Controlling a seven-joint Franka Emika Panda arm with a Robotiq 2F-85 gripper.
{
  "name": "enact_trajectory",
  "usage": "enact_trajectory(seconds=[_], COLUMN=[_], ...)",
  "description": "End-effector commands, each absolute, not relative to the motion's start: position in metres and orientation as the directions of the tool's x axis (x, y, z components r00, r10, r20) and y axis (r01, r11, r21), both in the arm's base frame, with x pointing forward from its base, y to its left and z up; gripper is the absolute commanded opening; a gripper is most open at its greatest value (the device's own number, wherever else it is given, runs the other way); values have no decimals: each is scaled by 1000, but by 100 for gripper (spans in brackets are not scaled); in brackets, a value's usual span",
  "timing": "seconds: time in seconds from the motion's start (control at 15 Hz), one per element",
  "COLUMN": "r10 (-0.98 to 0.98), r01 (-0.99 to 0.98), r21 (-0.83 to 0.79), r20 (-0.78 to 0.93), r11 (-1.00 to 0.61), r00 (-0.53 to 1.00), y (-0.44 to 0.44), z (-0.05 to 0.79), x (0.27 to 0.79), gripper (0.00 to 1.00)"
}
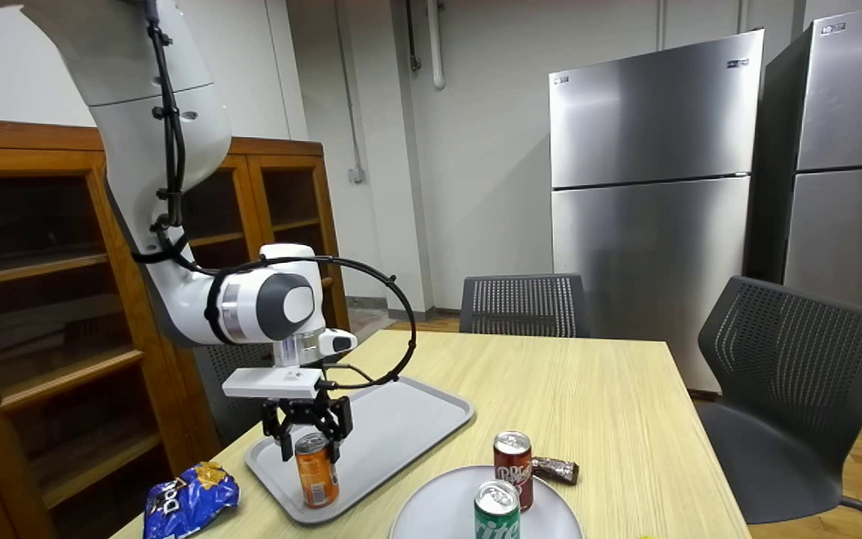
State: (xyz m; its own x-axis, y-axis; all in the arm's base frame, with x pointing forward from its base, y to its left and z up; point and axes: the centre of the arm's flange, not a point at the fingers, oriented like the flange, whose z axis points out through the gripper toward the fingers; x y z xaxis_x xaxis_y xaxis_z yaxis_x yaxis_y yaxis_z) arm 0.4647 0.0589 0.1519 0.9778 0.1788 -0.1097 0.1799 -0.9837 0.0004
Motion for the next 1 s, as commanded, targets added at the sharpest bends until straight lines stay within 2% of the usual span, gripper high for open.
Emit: enact_trajectory(seconds=[0.0,0.13,0.2,0.93], r10=[185,186,186,95], r01=[186,186,186,95], r21=[-1,-1,-1,0], r20=[-98,-99,-99,-15], r11=[-983,-982,-982,-995], r00=[978,978,978,995], y=[57,57,57,28], z=[153,153,153,190], x=[463,463,463,474], gripper=[58,42,38,38])
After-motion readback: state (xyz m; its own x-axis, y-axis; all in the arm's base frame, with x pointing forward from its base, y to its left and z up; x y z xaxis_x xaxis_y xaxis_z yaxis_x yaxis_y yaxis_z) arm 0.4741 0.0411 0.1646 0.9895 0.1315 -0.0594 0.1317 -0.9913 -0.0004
